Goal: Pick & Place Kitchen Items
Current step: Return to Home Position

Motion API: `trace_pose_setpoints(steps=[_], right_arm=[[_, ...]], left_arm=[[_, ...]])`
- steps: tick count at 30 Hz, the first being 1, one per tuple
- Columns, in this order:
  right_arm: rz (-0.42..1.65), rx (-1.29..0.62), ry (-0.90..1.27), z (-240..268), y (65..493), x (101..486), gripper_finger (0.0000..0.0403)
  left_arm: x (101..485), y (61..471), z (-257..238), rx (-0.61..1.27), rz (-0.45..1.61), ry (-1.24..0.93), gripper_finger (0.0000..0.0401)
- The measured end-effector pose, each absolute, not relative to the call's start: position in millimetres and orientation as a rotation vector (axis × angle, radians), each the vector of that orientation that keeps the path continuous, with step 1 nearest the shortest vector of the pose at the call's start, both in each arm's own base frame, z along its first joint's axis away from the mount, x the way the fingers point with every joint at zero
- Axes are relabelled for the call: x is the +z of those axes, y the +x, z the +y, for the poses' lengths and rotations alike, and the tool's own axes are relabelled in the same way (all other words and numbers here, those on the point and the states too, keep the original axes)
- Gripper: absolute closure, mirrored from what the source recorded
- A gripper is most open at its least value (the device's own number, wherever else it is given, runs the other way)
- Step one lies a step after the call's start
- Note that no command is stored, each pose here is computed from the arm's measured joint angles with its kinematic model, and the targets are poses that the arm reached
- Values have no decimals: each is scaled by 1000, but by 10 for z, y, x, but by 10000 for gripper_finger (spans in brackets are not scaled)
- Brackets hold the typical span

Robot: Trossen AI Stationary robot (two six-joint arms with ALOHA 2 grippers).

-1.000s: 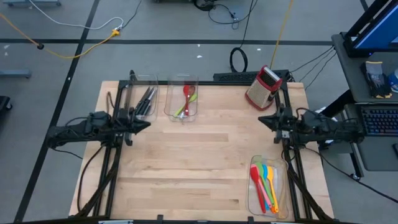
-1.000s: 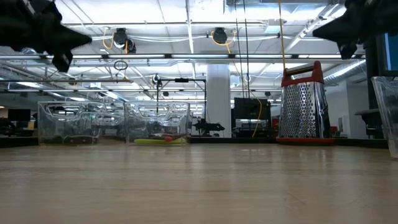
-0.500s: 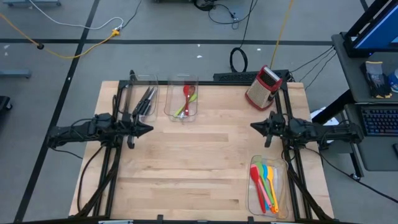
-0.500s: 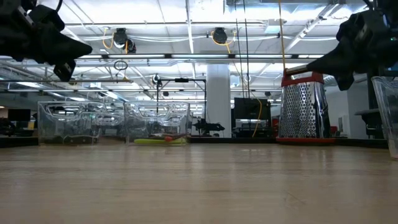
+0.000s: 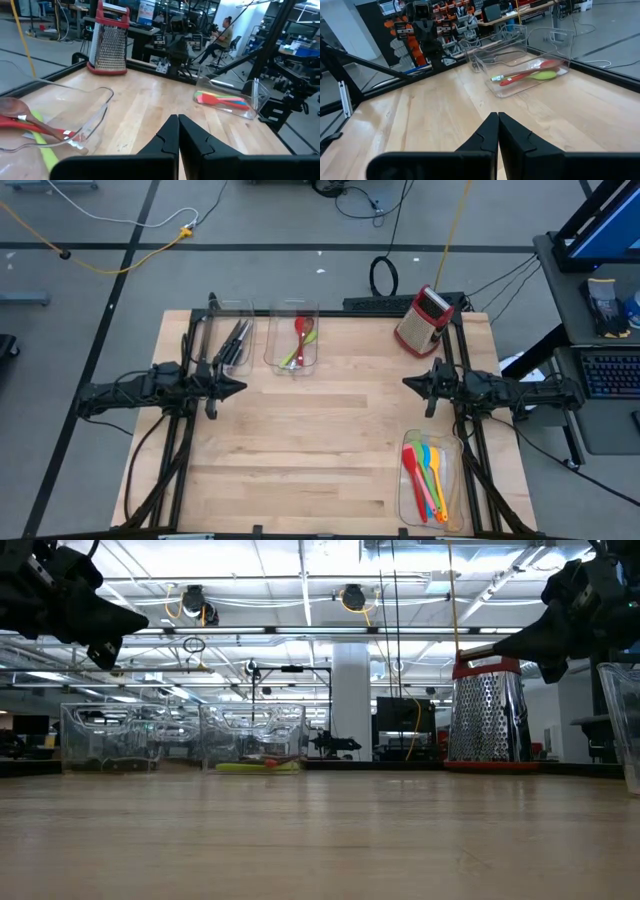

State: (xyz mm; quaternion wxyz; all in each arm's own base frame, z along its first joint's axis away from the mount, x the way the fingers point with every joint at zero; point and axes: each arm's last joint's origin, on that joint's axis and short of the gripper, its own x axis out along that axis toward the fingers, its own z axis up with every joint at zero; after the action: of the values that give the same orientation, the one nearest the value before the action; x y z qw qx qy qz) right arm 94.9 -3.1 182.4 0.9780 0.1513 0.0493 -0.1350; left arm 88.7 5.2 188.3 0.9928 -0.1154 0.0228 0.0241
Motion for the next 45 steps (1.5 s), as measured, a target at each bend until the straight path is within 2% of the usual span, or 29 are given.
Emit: trace_pose_setpoints(steps=[12, 45], right_arm=[[113, -268, 220, -32, 948, 1822, 399], [123, -268, 218, -32, 947, 1813, 399]], left_arm=[[1847, 884, 48, 41, 86, -251, 365], [1837, 883, 47, 36, 98, -252, 364]])
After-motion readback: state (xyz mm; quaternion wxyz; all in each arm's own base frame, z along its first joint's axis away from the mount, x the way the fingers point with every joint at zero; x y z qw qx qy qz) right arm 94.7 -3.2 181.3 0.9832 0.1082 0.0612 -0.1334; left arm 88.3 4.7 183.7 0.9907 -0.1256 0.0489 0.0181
